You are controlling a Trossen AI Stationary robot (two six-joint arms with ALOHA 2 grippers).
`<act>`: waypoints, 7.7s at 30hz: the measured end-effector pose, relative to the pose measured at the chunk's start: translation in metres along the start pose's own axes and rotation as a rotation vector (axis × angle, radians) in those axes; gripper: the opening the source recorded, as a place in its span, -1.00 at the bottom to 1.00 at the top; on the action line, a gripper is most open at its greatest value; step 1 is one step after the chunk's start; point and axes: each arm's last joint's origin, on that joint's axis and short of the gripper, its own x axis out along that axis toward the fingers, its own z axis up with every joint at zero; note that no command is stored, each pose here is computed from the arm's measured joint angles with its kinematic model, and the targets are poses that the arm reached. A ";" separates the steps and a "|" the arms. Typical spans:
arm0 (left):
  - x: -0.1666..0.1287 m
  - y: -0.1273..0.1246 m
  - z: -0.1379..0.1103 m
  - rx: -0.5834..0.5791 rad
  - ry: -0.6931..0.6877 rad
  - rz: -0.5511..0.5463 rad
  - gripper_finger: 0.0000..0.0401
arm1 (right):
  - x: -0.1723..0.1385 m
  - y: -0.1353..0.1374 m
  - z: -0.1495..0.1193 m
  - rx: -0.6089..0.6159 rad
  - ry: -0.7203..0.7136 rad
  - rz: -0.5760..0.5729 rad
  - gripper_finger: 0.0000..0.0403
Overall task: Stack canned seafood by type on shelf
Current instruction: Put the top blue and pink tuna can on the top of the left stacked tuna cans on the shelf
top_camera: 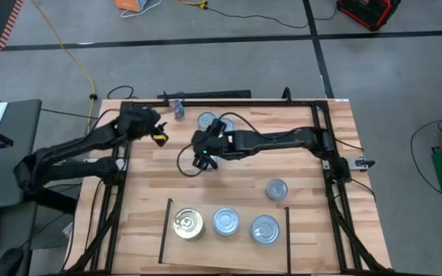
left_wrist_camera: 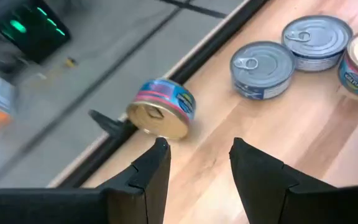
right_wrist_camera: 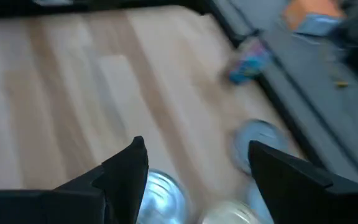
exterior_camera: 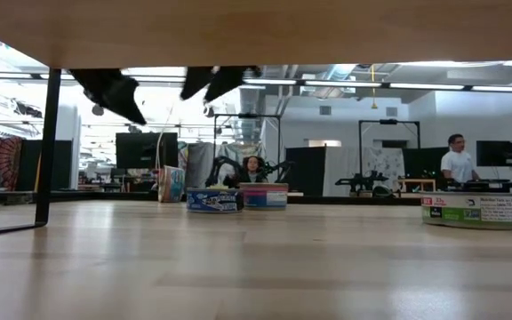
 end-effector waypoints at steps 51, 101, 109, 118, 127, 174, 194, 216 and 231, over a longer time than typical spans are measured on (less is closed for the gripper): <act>0.135 0.081 0.039 -0.266 0.848 -0.439 0.07 | -0.057 0.021 -0.073 -0.043 0.017 -0.178 0.50; 0.072 0.046 -0.027 -0.061 0.726 -0.060 0.23 | -0.058 0.025 -0.063 -0.088 -0.067 -0.145 0.50; 0.060 0.049 -0.017 -0.020 0.674 -0.069 -0.06 | -0.074 0.020 -0.065 -0.111 -0.028 -0.143 0.50; -0.043 0.042 0.045 0.023 0.126 -0.350 -0.06 | -0.132 0.001 -0.078 -0.058 -0.018 -0.376 0.50; -0.147 0.036 0.042 0.178 -0.457 -0.535 -0.06 | -0.134 0.003 -0.102 -0.031 0.002 -0.439 0.49; -0.218 -0.127 0.086 1.084 -1.072 -0.636 -0.01 | -0.246 0.036 -0.060 -0.070 -0.646 0.321 0.41; -0.228 -0.139 0.081 1.381 -1.320 -0.549 0.00 | -0.241 0.044 -0.056 0.004 -0.614 0.346 0.41; -0.217 -0.158 0.082 1.480 -1.290 -0.468 0.00 | -0.238 0.044 -0.061 0.047 -0.560 0.359 0.41; -0.217 -0.158 0.081 1.456 -1.262 -0.493 0.33 | -0.238 0.044 -0.061 0.062 -0.552 0.363 0.41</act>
